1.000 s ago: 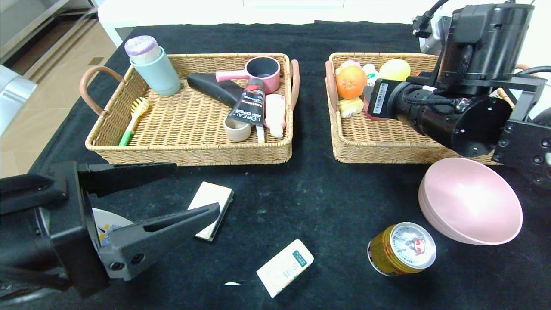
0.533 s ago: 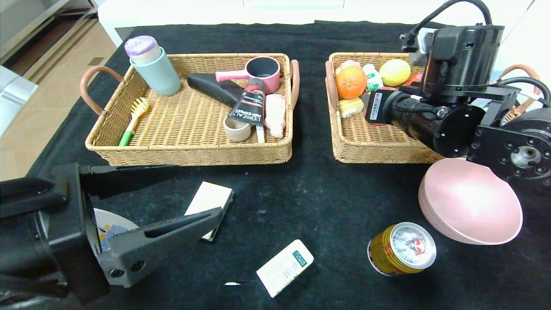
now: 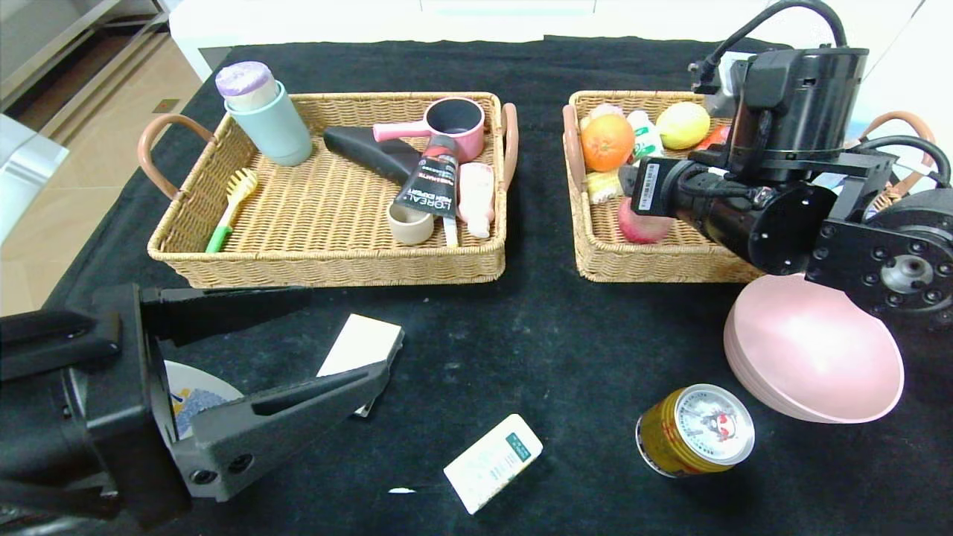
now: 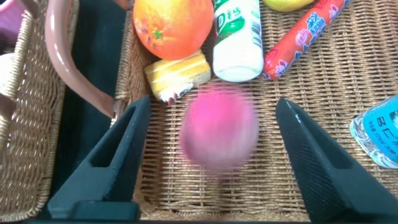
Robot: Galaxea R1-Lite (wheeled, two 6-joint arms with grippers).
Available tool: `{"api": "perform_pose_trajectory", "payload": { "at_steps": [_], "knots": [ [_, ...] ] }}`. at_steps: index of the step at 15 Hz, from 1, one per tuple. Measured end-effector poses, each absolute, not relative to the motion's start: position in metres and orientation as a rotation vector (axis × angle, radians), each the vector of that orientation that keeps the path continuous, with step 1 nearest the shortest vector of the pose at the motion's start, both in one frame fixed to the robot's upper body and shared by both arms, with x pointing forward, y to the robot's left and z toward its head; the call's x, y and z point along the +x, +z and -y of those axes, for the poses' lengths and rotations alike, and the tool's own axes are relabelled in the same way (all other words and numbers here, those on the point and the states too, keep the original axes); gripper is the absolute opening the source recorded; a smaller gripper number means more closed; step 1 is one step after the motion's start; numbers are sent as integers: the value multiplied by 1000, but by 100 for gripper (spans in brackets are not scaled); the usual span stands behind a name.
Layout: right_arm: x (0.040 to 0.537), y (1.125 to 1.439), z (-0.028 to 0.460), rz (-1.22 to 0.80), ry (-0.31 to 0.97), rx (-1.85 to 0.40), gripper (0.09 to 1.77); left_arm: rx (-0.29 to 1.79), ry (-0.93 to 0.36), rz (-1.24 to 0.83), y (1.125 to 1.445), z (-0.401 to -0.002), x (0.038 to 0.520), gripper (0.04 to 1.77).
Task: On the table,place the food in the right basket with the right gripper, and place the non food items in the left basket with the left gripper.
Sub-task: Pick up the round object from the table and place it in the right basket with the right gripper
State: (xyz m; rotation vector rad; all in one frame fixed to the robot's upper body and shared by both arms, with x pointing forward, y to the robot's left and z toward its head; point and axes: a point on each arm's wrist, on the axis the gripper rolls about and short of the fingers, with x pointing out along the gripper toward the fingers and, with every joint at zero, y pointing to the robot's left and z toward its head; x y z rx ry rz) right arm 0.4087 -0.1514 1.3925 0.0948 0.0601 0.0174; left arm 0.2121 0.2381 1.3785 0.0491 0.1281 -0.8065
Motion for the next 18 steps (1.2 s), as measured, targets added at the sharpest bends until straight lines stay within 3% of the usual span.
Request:
{"api": "perform_pose_trajectory", "payload": {
  "at_steps": [4,8,18],
  "knots": [
    [393,1399,151,-81,42,76,156,50,-807,-129,1378,-238,212,172],
    [353,1407,159,-225,77,-1,162,50,-806,-130,1378,-238,212,172],
    [280,1415,179,-607,92,138,168,70,-807,-142,1374,-237,213,172]
  ]
}}
